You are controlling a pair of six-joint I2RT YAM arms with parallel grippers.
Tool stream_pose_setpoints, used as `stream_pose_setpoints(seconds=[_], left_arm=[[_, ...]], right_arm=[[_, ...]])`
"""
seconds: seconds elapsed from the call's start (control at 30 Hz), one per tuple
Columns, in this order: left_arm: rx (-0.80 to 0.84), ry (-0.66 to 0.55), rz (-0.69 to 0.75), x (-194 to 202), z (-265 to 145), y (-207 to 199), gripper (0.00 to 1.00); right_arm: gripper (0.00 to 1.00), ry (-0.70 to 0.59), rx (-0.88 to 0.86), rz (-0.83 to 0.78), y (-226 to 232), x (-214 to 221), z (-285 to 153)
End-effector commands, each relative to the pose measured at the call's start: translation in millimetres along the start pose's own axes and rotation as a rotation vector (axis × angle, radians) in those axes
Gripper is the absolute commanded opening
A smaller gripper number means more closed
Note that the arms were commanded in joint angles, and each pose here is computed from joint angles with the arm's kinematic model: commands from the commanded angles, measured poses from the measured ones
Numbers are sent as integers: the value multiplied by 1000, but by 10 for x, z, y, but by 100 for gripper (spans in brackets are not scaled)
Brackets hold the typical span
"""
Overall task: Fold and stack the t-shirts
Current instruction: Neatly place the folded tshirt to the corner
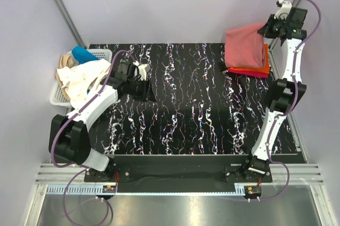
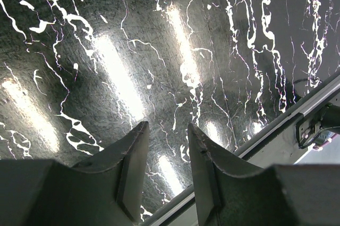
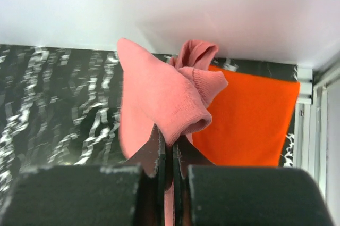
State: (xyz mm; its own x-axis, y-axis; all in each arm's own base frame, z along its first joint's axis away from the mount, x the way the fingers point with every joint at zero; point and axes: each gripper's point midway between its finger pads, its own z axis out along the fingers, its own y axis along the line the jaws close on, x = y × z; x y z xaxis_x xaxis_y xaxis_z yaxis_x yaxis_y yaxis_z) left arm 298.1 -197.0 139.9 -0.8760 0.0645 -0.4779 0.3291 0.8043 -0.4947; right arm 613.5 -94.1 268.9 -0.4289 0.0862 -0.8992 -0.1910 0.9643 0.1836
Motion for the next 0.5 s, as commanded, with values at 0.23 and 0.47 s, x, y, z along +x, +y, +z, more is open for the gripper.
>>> stream_pose_setpoints(seconds=[0.23,0.47], left_arm=[[15,-44,28,-173,-77,-60,40],[5,-34,32,-130,-50,-54,40]], right_arm=[[5,-69,142,74,-1046,361,551],[35,-147,258,37,-1468,366,643]])
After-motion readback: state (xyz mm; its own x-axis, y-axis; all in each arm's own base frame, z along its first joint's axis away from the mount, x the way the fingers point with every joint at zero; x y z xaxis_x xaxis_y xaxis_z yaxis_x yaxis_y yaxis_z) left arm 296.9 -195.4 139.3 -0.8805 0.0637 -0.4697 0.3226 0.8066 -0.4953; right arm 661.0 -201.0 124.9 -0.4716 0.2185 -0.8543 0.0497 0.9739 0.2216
